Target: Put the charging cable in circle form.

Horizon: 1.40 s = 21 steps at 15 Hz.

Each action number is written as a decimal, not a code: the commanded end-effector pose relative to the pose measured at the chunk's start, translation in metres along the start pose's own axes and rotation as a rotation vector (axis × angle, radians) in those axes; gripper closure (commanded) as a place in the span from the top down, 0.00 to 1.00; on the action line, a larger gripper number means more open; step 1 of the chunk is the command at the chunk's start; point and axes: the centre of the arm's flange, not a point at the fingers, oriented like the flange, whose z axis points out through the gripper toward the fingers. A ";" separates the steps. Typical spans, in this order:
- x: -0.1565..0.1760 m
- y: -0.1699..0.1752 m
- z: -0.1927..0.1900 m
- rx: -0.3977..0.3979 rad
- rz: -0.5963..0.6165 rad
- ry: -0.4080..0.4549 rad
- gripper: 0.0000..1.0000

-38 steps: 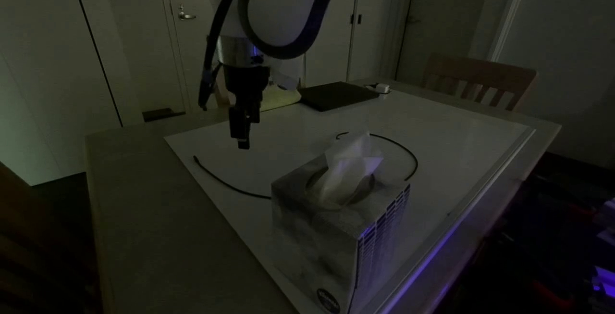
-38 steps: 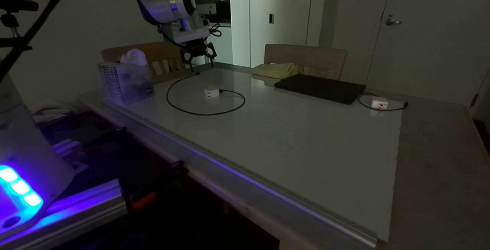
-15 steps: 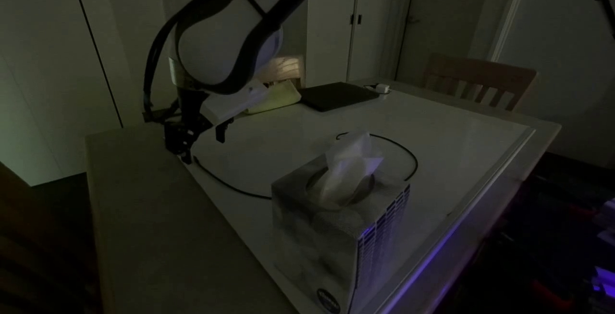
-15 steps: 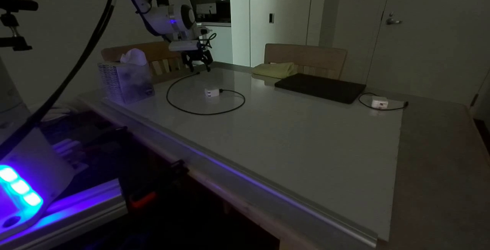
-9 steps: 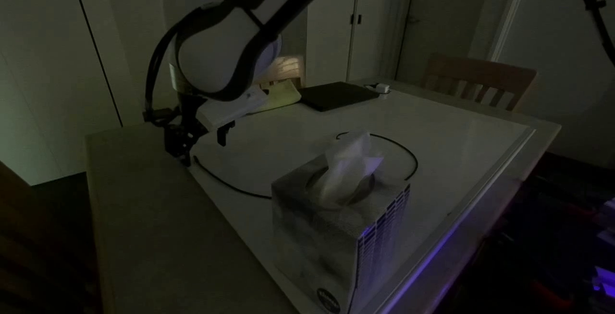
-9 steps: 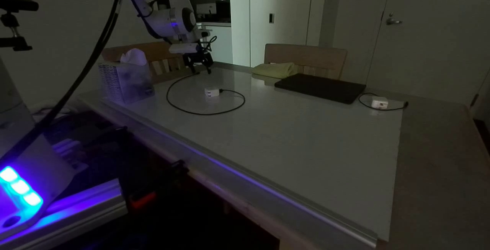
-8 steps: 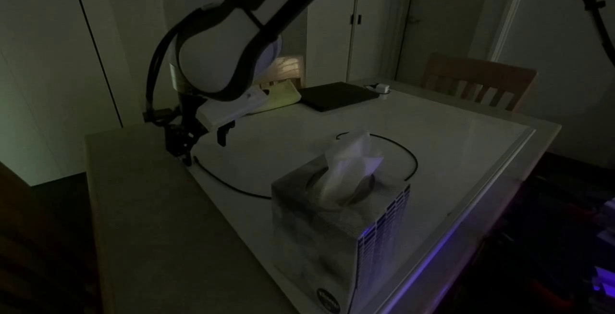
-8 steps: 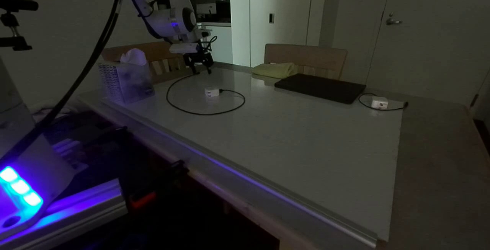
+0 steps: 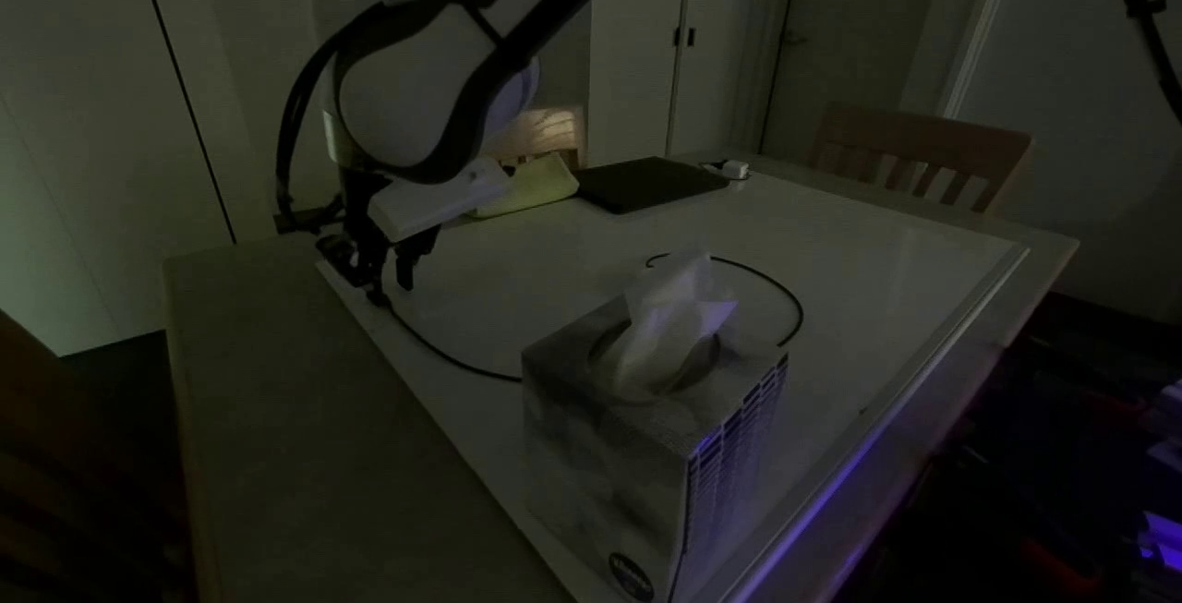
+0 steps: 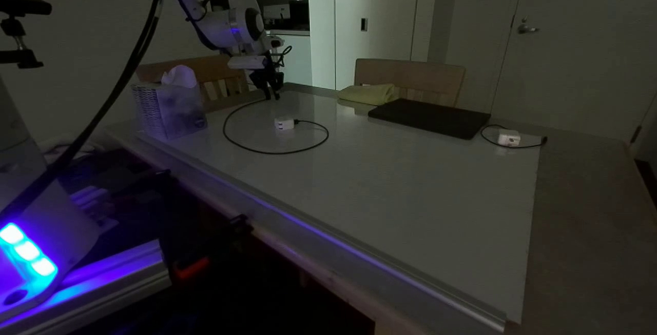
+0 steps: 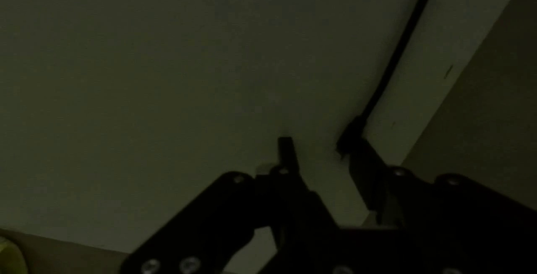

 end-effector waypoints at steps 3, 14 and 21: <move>0.001 0.007 0.003 0.007 0.016 0.001 0.01; 0.013 0.077 -0.042 -0.223 0.170 0.215 0.00; 0.010 0.121 -0.034 -0.267 0.348 0.186 0.02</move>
